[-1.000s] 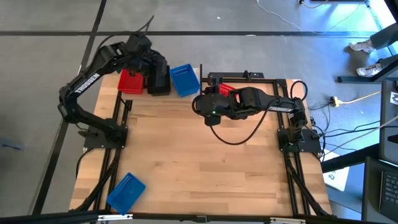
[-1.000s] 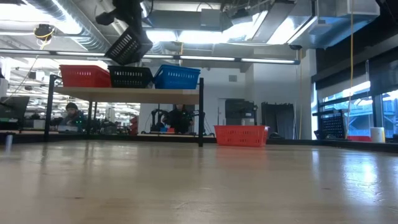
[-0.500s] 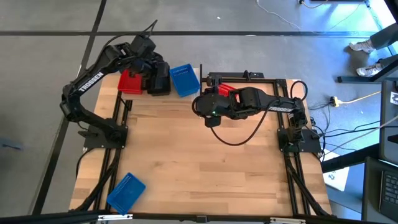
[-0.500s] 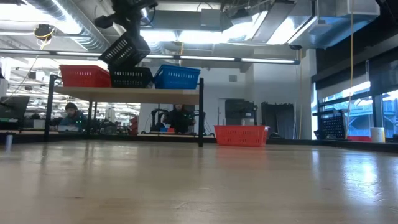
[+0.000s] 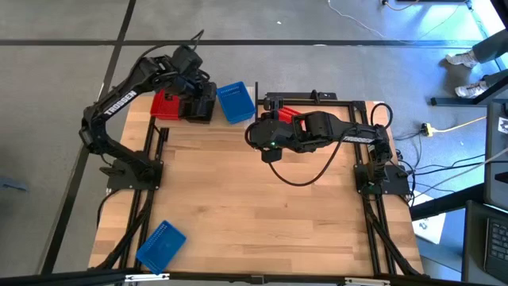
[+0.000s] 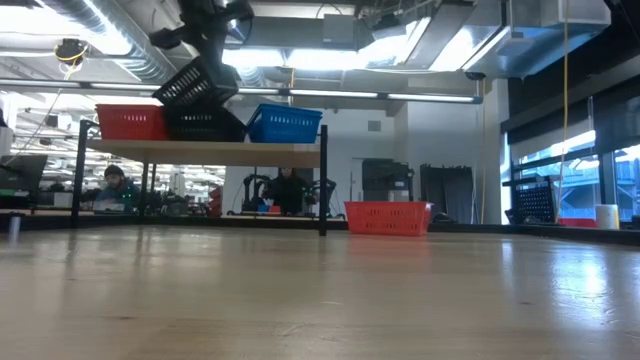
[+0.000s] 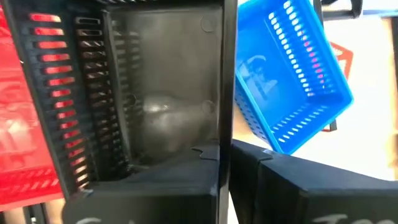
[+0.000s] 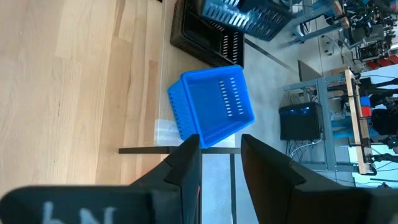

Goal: Stack baskets on shelf by color
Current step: Stack the black bin on the stacked black bins on the shelf, then stack the red bin on the stacked red bins on the shelf

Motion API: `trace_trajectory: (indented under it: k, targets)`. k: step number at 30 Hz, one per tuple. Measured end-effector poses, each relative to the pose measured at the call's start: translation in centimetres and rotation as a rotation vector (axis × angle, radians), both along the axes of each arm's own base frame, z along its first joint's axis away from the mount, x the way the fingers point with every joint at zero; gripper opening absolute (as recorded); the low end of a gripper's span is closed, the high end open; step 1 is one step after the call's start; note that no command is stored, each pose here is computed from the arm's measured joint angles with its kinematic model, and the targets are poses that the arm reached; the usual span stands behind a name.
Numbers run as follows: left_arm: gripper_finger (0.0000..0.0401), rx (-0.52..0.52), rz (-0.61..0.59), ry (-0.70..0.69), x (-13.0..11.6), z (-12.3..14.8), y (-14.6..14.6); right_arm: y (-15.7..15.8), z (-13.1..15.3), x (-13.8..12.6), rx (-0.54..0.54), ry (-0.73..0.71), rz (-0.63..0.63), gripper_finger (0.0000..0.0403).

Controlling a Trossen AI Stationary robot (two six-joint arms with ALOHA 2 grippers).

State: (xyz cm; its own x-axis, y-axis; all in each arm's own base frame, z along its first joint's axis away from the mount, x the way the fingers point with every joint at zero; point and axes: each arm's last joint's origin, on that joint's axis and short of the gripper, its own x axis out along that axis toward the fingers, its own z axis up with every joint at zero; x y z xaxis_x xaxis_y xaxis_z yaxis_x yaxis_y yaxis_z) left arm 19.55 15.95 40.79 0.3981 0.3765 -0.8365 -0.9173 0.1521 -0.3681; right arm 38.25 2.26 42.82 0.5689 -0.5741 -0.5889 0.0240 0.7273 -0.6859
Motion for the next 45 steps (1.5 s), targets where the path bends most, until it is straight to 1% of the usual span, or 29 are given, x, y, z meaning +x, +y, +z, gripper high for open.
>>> trace_trajectory:
  k: [11, 17, 19, 22, 25, 29, 31, 34, 36, 40, 43, 45]
  targets:
    - [0.0049, -0.041, -0.012, 0.036, 1.2, -1.2, 0.7, 0.0, 0.0, 0.0, 0.003, 0.001, 0.003, 0.012]
    - [0.0058, -0.034, -0.04, 0.036, 1.4, -1.2, 0.8, 0.0, 0.0, 0.0, 0.003, 0.002, 0.003, 0.012]
    - [0.0058, -0.03, -0.047, 0.026, 1.2, -1.0, 0.7, 0.0, 0.0, 0.0, 0.003, 0.002, 0.003, 0.012]
    - [0.0058, 0.023, -0.082, -0.005, 0.6, 0.6, 0.2, 0.0, 0.0, 0.0, 0.002, 0.005, 0.002, 0.0119]
    - [0.0059, 0.096, -0.161, -0.029, -0.3, 2.6, -1.1, 0.0, -0.1, -0.1, 0.01, 0.009, -0.007, 0.0119]
    - [0.0059, 0.228, -0.353, -0.058, -1.0, 5.1, -4.1, -0.6, 0.0, -0.7, 0.071, -0.014, -0.074, 0.0119]
    - [0.0059, 0.28, -0.453, -0.07, -1.2, 5.8, -5.8, -1.5, 0.3, -1.7, 0.143, -0.01, -0.11, 0.0119]
    - [0.0059, 0.32, -0.591, -0.095, -1.6, 6.4, -8.5, -2.8, 1.1, -3.3, 0.287, -0.027, -0.157, 0.012]
    - [0.0059, 0.312, -0.693, -0.095, -1.5, 6.2, -10.2, -3.5, 1.1, -3.9, 0.352, -0.016, -0.187, 0.0119]
    - [0.0059, 0.27, -0.849, -0.055, -0.5, 4.9, -13.0, -4.8, 0.5, -4.7, 0.47, 0.079, -0.221, 0.012]
    - [0.0059, 0.204, -0.913, -0.019, -0.4, 3.9, -14.9, -5.4, -0.2, -4.5, 0.565, 0.11, -0.21, 0.012]
    - [0.0059, 0.144, -0.933, 0.01, -0.2, 3.0, -16.1, -5.6, -0.6, -4.3, 0.598, 0.134, -0.186, 0.0119]
